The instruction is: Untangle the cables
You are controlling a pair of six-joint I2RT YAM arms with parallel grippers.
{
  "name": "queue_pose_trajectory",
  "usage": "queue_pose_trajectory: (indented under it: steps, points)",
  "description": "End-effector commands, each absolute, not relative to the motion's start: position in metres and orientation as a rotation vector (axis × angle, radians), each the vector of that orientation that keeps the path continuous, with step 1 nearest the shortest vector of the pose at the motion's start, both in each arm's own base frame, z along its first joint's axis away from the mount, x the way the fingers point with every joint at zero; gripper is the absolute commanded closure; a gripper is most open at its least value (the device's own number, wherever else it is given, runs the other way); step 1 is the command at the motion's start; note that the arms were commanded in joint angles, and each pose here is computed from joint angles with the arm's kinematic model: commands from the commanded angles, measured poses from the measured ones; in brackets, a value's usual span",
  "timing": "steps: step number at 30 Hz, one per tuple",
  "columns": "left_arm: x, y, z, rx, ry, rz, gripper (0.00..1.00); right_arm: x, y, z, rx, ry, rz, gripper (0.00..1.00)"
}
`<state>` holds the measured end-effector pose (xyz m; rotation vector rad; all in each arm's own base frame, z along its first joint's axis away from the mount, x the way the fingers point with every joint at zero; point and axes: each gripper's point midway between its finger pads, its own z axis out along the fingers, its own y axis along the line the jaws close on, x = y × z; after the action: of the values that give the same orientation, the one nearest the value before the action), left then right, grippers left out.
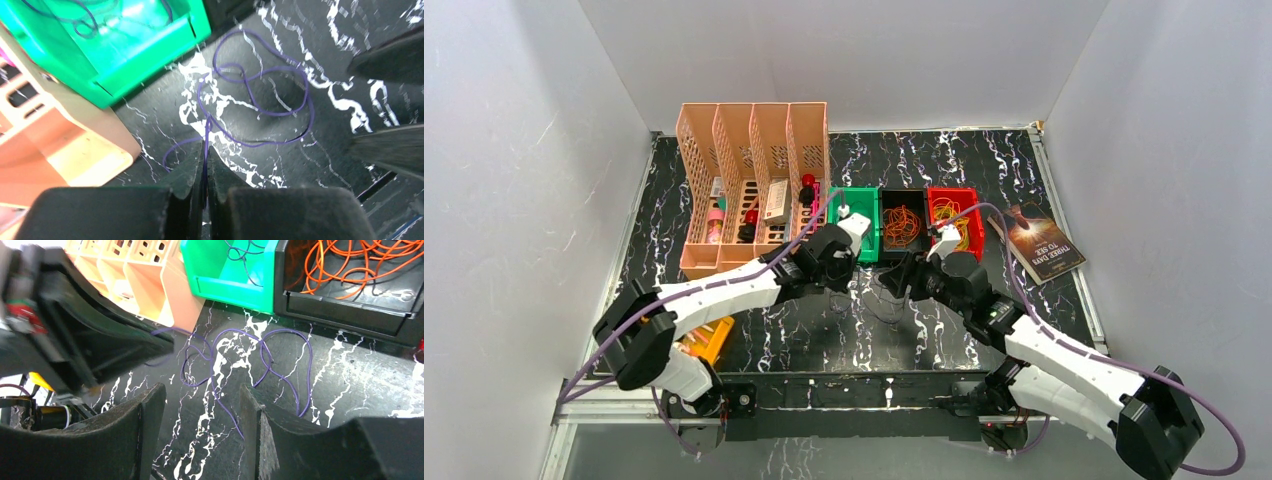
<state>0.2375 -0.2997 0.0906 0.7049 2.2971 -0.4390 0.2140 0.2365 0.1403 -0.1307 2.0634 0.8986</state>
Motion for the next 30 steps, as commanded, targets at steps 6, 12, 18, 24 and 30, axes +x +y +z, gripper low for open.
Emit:
queue_pose_trajectory:
  steps: [6,12,18,24,30]
  points:
    - [0.263,-0.290,0.214,0.676,2.036,-0.371,1.00,0.219,0.219,0.156,-0.060,1.972,0.859,0.35]
    - [0.265,-0.290,0.262,0.690,1.944,-0.383,1.00,0.214,0.215,0.179,-0.111,1.842,0.895,0.32]
    - [0.265,-0.290,0.306,0.690,1.843,-0.417,1.00,0.214,0.218,0.195,-0.166,1.765,0.904,0.27]
    - [0.266,-0.285,0.350,0.680,1.758,-0.418,1.00,0.219,0.222,0.193,-0.207,1.772,0.877,0.26]
    - [0.266,-0.285,0.394,0.679,1.662,-0.428,1.00,0.214,0.233,0.200,-0.314,1.706,0.912,0.25]
